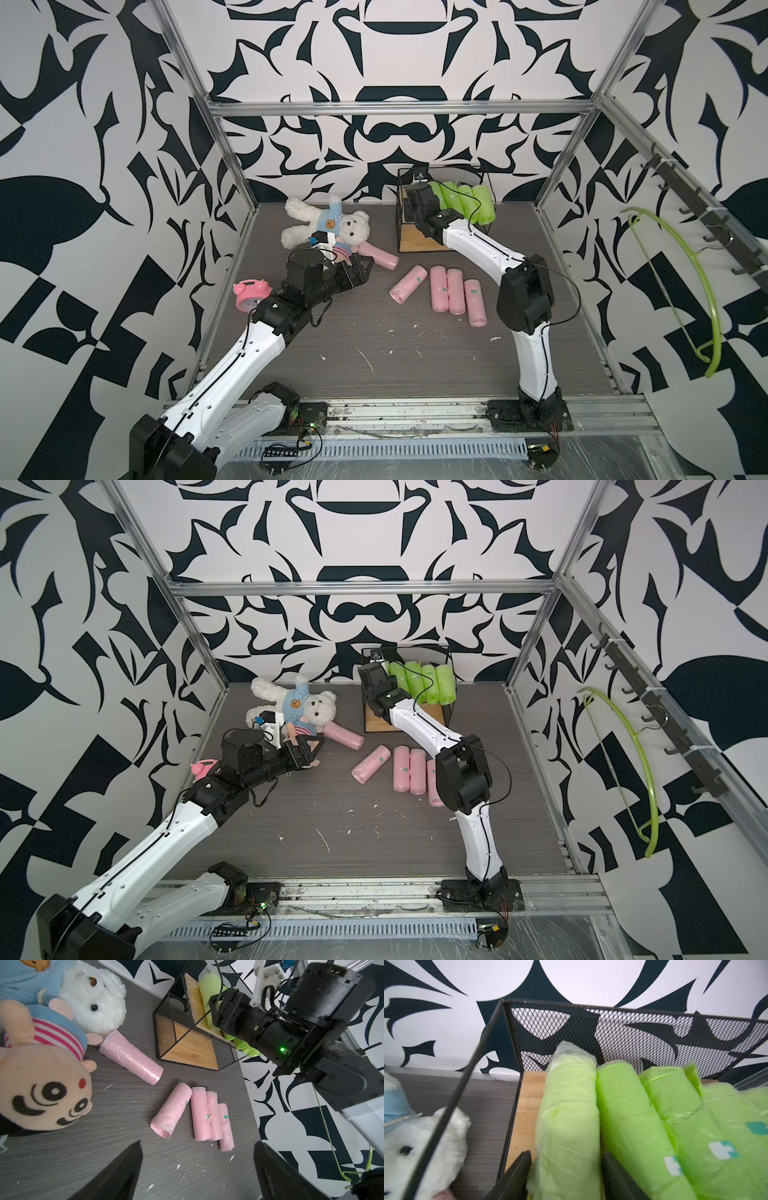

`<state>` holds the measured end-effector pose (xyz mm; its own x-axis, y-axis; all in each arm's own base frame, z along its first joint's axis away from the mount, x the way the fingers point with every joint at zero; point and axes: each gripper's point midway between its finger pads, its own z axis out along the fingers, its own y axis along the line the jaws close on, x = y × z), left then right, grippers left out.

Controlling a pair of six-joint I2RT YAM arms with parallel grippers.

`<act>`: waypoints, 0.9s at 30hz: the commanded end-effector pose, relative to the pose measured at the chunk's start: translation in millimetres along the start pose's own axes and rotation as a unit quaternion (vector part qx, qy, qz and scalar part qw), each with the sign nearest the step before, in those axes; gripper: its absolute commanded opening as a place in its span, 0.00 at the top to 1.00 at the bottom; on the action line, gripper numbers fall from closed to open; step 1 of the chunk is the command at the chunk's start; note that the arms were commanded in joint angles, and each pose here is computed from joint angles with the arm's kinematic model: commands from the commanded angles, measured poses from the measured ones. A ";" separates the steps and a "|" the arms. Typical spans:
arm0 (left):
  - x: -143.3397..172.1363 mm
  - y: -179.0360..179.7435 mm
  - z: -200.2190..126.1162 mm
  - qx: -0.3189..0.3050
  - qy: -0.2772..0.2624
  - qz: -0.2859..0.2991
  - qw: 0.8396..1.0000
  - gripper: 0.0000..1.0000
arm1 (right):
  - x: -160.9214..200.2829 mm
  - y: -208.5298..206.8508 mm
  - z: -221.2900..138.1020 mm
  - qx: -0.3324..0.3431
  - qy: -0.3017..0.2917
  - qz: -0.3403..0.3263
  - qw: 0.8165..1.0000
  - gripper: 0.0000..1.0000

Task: Sort the rolls of trash bags by color and place them on the shelf
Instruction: Place the roll of trash bags on the shelf, then pick up the roll of trash bags from the center of the board.

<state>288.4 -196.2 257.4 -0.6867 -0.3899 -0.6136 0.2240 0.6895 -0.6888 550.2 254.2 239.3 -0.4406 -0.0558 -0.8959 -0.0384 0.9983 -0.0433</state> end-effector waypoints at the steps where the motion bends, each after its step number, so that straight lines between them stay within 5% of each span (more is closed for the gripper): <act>1: 6.0 2.7 -0.6 -0.002 0.013 0.005 1.000 0.09 | -52.0 -7.8 -37.9 -0.023 -0.063 0.040 0.997 0.39; 11: 32.3 19.1 15.4 -0.015 0.071 0.033 0.997 0.09 | -58.6 -19.3 -88.1 -0.066 -0.075 0.038 0.994 0.38; 19: 65.7 28.1 48.6 -0.031 0.136 0.104 0.985 0.10 | -1.6 -40.1 -130.5 -0.099 -0.017 -0.019 0.995 0.34; 27: 112.7 25.6 107.3 -0.068 0.212 0.267 0.938 0.11 | 83.8 -89.6 -163.3 -0.102 0.059 -0.008 0.993 0.18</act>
<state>279.6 -276.6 132.0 -0.7983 0.1544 -0.5821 0.4428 0.8055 -0.3937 388.7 174.6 248.9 -0.5123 -0.1125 -0.8514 -0.2318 0.9727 0.0109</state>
